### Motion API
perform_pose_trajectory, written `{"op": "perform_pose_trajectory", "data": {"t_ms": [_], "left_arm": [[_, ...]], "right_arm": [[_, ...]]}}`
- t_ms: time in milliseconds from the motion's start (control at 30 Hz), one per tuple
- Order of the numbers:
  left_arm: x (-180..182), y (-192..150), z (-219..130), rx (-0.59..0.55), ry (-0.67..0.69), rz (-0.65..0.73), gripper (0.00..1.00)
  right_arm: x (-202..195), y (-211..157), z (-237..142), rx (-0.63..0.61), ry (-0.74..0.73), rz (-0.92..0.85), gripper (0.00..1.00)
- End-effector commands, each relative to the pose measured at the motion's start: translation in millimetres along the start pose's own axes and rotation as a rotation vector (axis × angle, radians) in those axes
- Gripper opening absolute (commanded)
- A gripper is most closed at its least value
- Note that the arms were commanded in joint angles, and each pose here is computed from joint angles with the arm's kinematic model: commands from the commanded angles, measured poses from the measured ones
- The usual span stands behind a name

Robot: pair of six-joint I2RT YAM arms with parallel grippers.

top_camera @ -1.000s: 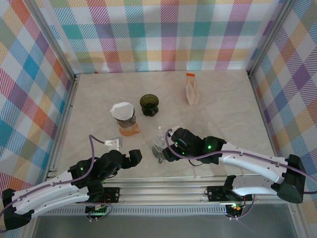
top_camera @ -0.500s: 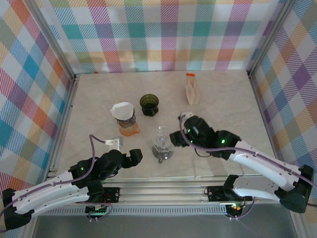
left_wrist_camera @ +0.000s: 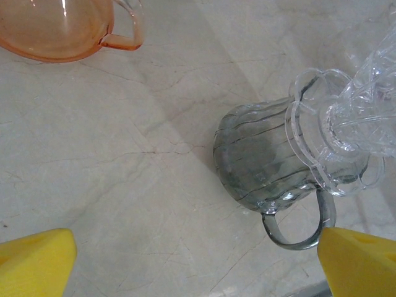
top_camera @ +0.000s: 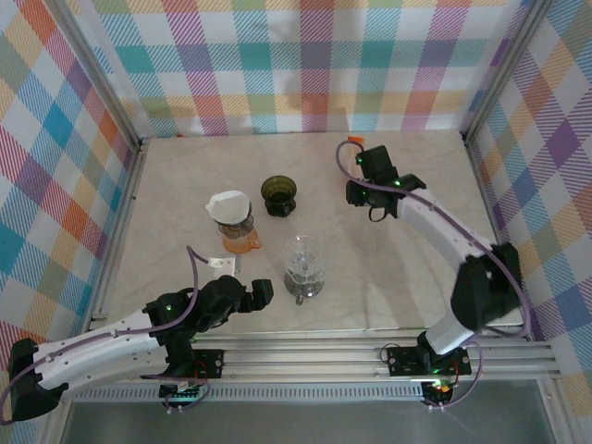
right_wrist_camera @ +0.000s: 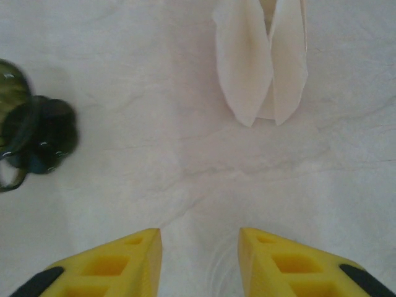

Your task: Place the coffee filter in the dripper

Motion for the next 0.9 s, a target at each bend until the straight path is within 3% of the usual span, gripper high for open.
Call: {"op": "perform_pose_trajectory", "data": {"t_ms": [0, 400, 867], "left_arm": [[-18.0, 7.6, -5.4, -0.016, -0.048, 0.033, 1.00], [-24.1, 10.2, 3.1, -0.032, -0.011, 0.108, 1.00], [-28.5, 9.0, 11.1, -0.029, 0.004, 0.130, 1.00]], "right_arm": [[-14.0, 24.5, 15.2, -0.007, -0.078, -0.066, 0.34], [-55.9, 52.3, 92.4, 0.101, -0.197, -0.063, 0.27], [-58.1, 59.3, 102.9, 0.074, -0.197, -0.073, 0.26]]}}
Point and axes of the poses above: each hand's point on the last joint's axis, 136 mm out from that joint toward the fingers, its own z axis out along the fingers, its own x axis along the line the jaws close on, y = z × x, the point moved 3 cm from there along -z, back along the fingers, and after that the axes turned 15 degrees about -z, right-handed, at the moved point
